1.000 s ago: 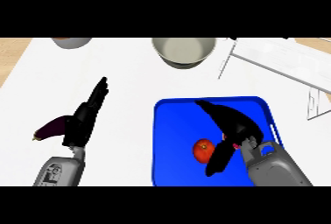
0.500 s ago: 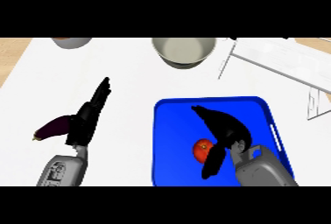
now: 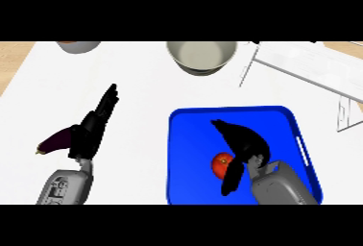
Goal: Pick the tomato from the tray and place it in the tiered shelf
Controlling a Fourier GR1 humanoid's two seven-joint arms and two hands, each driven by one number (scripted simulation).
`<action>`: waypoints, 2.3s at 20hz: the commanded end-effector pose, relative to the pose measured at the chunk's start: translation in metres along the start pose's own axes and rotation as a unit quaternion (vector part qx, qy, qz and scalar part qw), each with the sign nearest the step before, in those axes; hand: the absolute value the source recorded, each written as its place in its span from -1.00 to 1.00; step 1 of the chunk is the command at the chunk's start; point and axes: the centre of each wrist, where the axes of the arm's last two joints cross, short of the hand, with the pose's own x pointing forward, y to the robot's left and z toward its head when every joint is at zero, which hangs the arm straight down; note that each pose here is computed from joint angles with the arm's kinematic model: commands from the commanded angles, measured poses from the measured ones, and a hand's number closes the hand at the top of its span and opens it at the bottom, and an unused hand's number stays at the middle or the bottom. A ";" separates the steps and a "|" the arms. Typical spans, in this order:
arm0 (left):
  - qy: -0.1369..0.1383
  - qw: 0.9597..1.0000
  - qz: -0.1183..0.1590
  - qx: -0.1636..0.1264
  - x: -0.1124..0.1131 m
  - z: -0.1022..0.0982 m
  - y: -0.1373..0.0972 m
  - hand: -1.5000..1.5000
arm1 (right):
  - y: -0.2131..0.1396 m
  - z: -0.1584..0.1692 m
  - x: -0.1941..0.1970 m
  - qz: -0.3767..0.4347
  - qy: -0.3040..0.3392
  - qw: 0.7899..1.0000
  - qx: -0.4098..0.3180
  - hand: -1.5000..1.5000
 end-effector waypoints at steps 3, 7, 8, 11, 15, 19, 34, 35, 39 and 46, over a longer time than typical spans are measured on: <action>-0.003 1.000 -0.007 0.004 -0.010 0.009 -0.011 0.00 | 0.020 0.000 -0.008 0.002 0.010 1.000 0.002 -1.00; -0.011 1.000 -0.009 0.007 0.024 0.013 -0.012 0.00 | 0.001 -0.015 -0.008 -0.003 0.005 1.000 0.016 -1.00; 0.003 1.000 0.000 -0.002 0.014 0.008 0.006 0.00 | 0.030 -0.024 -0.011 0.004 0.001 1.000 0.015 -1.00; -0.001 1.000 -0.009 -0.003 -0.004 -0.003 0.005 0.00 | 0.024 -0.024 -0.017 0.011 0.005 1.000 0.015 -1.00; 0.001 1.000 0.002 0.000 -0.019 0.008 -0.013 0.00 | 0.034 -0.017 -0.028 0.010 0.009 1.000 0.025 -1.00; -0.001 1.000 0.004 -0.004 0.005 0.011 -0.005 0.00 | 0.041 -0.025 -0.022 0.045 -0.014 0.998 0.046 1.00; -0.002 1.000 -0.001 -0.008 0.003 0.000 0.000 0.00 | -0.009 -0.027 0.003 -0.108 0.142 0.960 -0.215 1.00; -0.006 1.000 -0.003 -0.008 0.008 -0.004 -0.005 0.00 | -0.013 -0.026 0.007 -0.125 0.166 0.945 -0.251 1.00; -0.009 1.000 0.002 -0.020 0.007 -0.005 -0.009 0.00 | -0.029 -0.032 0.041 -0.180 0.173 0.907 -0.340 1.00; -0.003 1.000 -0.001 -0.016 -0.004 -0.005 -0.007 0.00 | -0.050 -0.012 0.096 -0.258 0.084 0.833 -0.483 1.00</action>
